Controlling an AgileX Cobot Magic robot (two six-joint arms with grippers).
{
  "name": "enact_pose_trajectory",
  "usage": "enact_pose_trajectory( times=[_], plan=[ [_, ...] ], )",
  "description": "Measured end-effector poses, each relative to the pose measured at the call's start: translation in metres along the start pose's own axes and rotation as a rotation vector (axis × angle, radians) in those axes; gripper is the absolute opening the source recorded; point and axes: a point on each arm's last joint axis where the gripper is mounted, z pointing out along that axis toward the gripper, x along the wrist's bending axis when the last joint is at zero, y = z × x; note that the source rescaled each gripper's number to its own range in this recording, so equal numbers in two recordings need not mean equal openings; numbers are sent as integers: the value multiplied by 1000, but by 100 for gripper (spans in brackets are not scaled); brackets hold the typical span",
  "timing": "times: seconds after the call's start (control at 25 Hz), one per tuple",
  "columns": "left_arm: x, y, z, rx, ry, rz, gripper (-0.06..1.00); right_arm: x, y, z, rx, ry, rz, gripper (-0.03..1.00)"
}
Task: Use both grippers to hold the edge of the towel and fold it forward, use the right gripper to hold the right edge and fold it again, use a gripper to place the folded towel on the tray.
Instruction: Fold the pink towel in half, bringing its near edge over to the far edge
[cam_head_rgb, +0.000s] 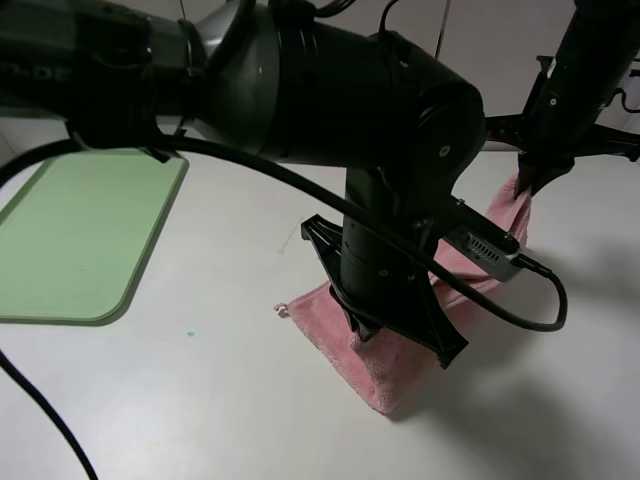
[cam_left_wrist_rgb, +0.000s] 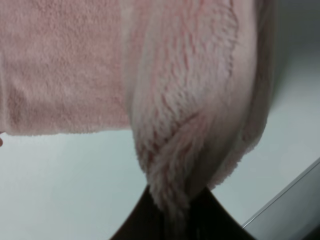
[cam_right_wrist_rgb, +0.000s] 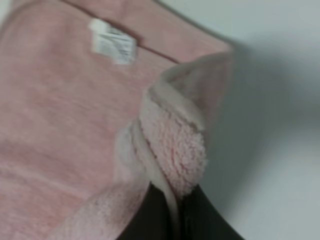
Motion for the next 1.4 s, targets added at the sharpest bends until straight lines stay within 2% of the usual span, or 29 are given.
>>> enact_pose_trajectory(
  times=[0.28,0.64,0.92,1.4],
  plan=[
    [14,0,1,27,23,-24,0,23,8,-2,-14,17,-40,0],
    [20,0,2,37,32,-37,0,25,10,-2,-29,27,-37,0],
    [34,2,3,46,40,-69,0,28,12,6,-21,42,-30,0],
    [36,6,3,-2,44,-67,0,34,15,16,-15,73,-16,0]
  ],
)
